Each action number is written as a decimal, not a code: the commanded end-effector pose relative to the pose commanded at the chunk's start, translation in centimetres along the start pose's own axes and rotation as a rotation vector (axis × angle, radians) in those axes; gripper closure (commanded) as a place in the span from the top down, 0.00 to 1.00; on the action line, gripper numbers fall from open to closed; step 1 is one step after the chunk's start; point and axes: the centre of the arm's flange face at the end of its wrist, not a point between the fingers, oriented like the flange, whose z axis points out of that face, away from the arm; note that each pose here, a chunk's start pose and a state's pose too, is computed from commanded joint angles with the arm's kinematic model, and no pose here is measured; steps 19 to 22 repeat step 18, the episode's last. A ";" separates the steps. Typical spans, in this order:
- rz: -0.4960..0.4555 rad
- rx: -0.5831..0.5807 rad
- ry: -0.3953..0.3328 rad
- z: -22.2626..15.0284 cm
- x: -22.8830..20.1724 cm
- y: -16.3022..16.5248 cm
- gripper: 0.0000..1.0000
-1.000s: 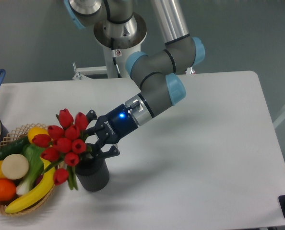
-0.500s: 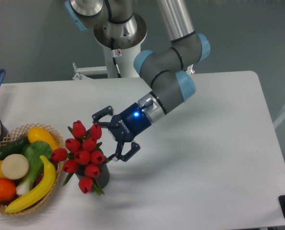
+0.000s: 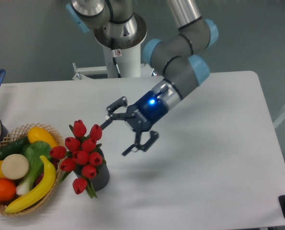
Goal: Insert the flowers into the vase
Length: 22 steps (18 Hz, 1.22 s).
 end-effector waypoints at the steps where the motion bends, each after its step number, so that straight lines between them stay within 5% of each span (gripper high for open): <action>1: 0.008 -0.041 -0.042 -1.5 -0.6 0.0 1.00; 6: 0.026 -0.324 -0.249 -8.1 -3.5 0.6 1.00; 11: 0.012 -0.803 -0.450 -13.4 -5.9 3.1 1.00; 18: -0.029 -0.985 -0.422 -14.2 -6.3 8.2 1.00; 22: -0.029 -0.985 -0.422 -14.2 -6.3 8.2 1.00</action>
